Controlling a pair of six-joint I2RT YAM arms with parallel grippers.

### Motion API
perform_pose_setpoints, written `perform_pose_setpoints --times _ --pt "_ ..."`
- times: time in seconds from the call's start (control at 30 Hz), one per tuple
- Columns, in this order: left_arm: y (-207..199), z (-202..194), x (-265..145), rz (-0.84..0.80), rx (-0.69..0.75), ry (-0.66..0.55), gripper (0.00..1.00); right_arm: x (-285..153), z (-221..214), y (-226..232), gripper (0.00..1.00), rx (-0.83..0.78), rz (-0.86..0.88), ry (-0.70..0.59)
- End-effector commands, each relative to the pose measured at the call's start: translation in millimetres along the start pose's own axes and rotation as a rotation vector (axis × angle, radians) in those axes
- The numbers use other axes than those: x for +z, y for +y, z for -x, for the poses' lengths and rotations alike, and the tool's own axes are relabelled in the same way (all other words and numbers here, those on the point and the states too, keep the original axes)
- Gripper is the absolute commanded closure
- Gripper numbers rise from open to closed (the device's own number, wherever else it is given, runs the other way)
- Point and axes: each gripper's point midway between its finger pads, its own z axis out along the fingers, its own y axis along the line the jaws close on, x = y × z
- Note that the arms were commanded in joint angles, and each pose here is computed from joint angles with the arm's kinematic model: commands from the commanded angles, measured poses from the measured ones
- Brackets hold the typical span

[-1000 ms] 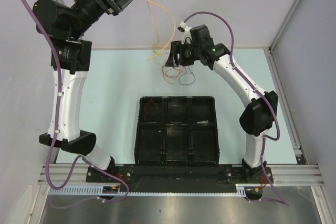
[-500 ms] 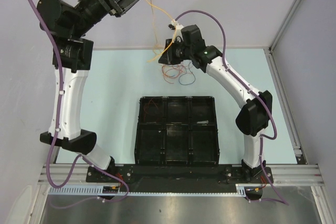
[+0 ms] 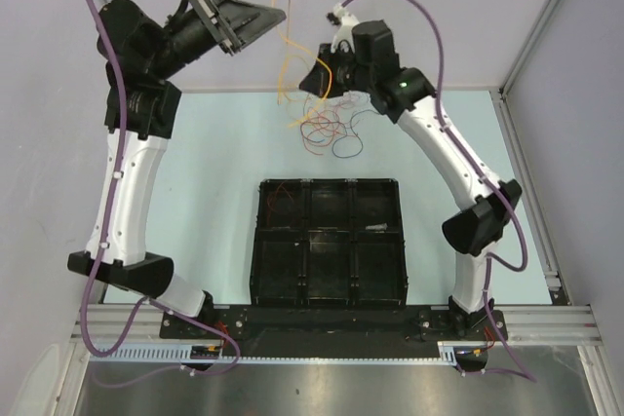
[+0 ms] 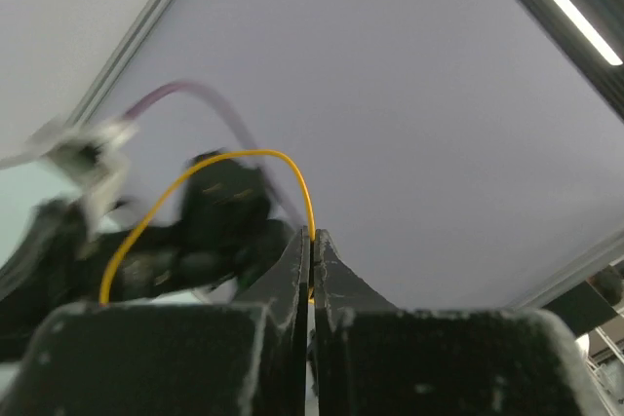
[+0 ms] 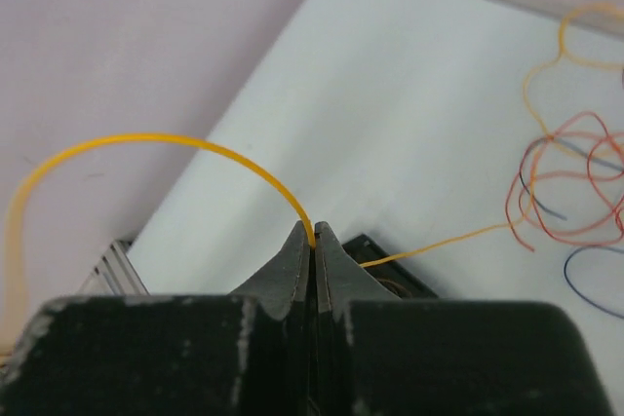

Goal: Untangle the cables

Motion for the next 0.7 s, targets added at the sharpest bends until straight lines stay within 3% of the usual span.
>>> perform_pose_setpoints --times 0.0,0.2,0.33,0.67 --pt "12.7 -10.5 -17.2 0.103 0.08 0.008 1.0 -101.4 82.8 67.9 1.0 -0.043 0.092 -0.235" --pt "57.7 -21.7 -34.7 0.331 0.068 0.002 1.0 -137.1 72.6 103.9 1.0 0.043 0.19 -0.223" --pt "101.7 -41.9 -53.2 0.517 -0.04 -0.013 1.0 -169.2 75.4 128.9 1.0 0.064 0.254 -0.26" --pt "152.0 -116.7 -78.9 0.701 -0.096 0.092 1.0 -169.2 16.8 110.6 1.0 0.24 0.223 -0.151"
